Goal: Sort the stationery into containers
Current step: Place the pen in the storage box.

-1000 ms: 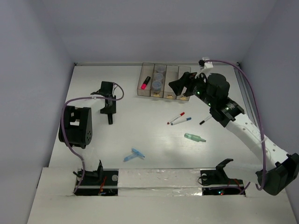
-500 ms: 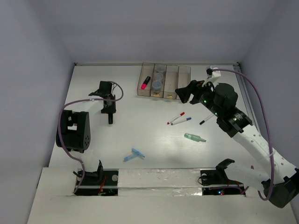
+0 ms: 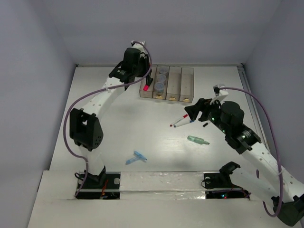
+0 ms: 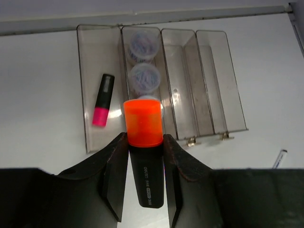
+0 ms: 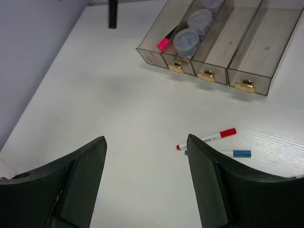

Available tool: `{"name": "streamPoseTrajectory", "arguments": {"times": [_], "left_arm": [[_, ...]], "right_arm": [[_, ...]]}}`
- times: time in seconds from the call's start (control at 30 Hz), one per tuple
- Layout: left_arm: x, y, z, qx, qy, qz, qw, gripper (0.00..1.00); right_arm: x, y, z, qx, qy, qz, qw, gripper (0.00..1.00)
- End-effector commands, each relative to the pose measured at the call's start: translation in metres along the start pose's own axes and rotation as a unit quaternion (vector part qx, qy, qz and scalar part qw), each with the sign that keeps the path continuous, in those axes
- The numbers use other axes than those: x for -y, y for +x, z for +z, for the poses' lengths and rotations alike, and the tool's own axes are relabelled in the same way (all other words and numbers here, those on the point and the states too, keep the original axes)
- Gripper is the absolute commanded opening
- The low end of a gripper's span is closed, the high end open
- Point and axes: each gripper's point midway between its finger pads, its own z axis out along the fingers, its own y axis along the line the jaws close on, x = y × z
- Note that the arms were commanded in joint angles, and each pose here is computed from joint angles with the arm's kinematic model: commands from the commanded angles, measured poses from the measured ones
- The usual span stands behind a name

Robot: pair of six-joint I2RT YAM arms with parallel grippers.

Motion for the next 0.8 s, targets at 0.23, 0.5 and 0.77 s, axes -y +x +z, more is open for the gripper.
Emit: {"name": "streamPoseTrajectory", "arguments": {"times": [0.23, 0.5, 0.77], "left_arm": [[0.007, -0.018, 0.086, 0.016, -0.007, -0.004, 1.0, 0.0], [-0.019, -0.009, 0.123, 0.025, -0.062, 0.017, 0.998, 0.0], [-0.034, -0.002, 0.14, 0.021, -0.083, 0.025, 0.996, 0.09]], "right_arm": [[0.01, 0.001, -0.021, 0.011, 0.023, 0.007, 1.0, 0.74], [0.02, 0.026, -0.02, -0.018, 0.035, 0.014, 0.999, 0.74], [0.027, 0.04, -0.018, -0.038, 0.047, 0.015, 0.998, 0.74]]}}
